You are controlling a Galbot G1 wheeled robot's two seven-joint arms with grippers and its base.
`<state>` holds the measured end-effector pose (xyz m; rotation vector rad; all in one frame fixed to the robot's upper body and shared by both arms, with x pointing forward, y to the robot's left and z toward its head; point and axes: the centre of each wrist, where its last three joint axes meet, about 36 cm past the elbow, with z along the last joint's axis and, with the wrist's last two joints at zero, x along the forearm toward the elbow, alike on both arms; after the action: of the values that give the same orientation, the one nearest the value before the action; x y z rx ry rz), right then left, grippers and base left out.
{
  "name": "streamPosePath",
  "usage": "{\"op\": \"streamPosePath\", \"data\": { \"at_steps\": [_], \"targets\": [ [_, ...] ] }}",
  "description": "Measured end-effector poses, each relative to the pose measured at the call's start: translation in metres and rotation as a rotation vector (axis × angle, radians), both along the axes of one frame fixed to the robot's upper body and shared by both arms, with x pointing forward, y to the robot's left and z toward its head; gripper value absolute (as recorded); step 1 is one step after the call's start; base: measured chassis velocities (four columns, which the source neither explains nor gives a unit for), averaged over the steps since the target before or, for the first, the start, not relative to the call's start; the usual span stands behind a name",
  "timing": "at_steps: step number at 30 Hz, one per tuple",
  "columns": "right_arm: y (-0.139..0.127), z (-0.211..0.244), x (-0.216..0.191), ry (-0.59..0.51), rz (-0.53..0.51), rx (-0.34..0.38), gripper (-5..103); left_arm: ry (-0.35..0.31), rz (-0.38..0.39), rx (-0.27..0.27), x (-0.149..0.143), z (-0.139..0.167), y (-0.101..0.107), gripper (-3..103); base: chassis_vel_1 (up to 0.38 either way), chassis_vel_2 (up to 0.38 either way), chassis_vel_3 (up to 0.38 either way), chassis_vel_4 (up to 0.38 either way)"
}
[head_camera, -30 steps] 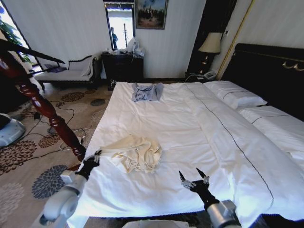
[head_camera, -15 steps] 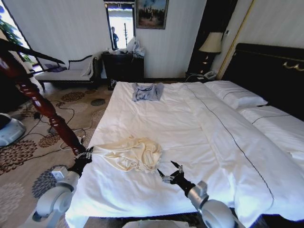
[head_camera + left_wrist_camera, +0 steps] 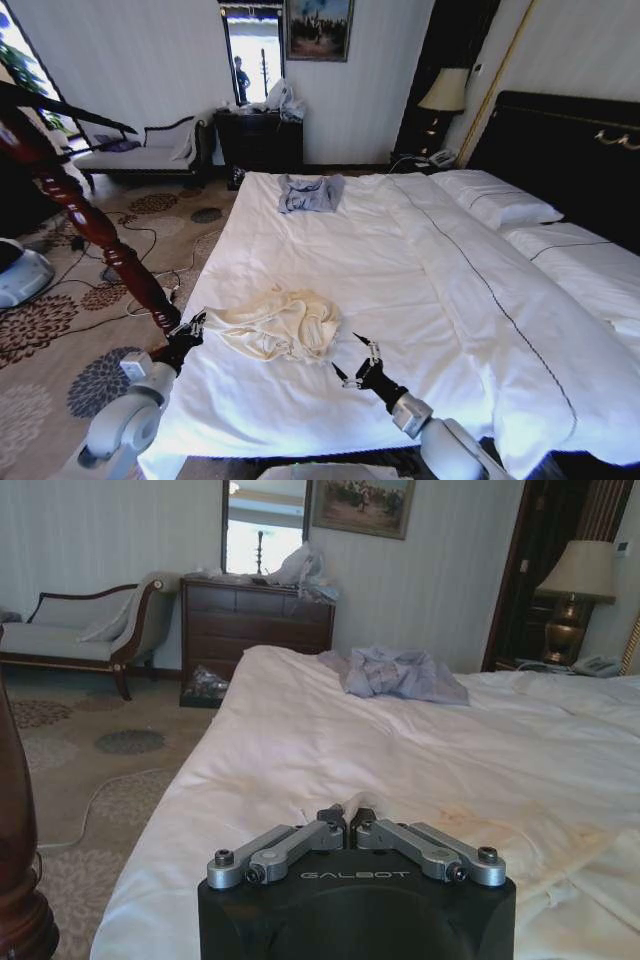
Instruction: Pick up the clothes from the bed and hang them on the clothes hanger.
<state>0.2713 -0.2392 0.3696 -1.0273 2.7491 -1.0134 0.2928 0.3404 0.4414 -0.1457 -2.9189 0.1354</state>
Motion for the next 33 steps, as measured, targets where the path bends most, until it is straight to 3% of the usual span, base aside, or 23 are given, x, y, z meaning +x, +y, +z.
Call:
{"op": "streamPosePath", "data": {
  "at_steps": [5, 16, 21, 25, 27, 30, 32, 33],
  "targets": [
    [0.017, -0.014, 0.019, -0.016, 0.008, 0.000, 100, 0.006, -0.003, -0.001, -0.002, -0.001, 0.000, 1, 0.000, 0.000, 0.000, 0.000],
    [0.011, -0.026, 0.037, -0.039, -0.001, -0.046, 102, 0.008, -0.002, -0.007, -0.001, -0.001, 0.001, 1, 0.000, 0.000, 0.000, 0.000],
    [0.017, -0.027, 0.044, -0.051, -0.004, -0.040, 93, 0.012, -0.003, -0.009, 0.000, -0.003, 0.001, 1, 0.000, 0.000, 0.000, 0.000],
    [0.022, -0.029, 0.045, -0.050, 0.008, -0.044, 74, 0.018, 0.000, -0.010, -0.001, -0.005, 0.002, 1, 0.000, 0.000, 0.000, 0.000],
    [0.022, -0.029, 0.045, -0.050, 0.010, -0.045, 74, 0.019, 0.000, -0.010, -0.001, -0.005, 0.002, 1, 0.000, 0.000, 0.000, 0.000],
    [0.021, -0.030, 0.043, -0.056, 0.021, -0.050, 57, 0.022, 0.004, -0.010, -0.001, -0.006, 0.004, 1, 0.000, 0.000, 0.000, 0.000],
    [0.021, -0.030, 0.043, -0.057, 0.022, -0.050, 57, 0.022, 0.004, -0.010, -0.001, -0.007, 0.004, 1, 0.000, 0.000, 0.000, 0.000],
    [0.022, -0.029, 0.042, -0.060, 0.023, -0.048, 52, 0.022, 0.005, -0.011, -0.002, -0.007, 0.004, 1, 0.000, 0.000, 0.000, 0.000]
  ]
}}
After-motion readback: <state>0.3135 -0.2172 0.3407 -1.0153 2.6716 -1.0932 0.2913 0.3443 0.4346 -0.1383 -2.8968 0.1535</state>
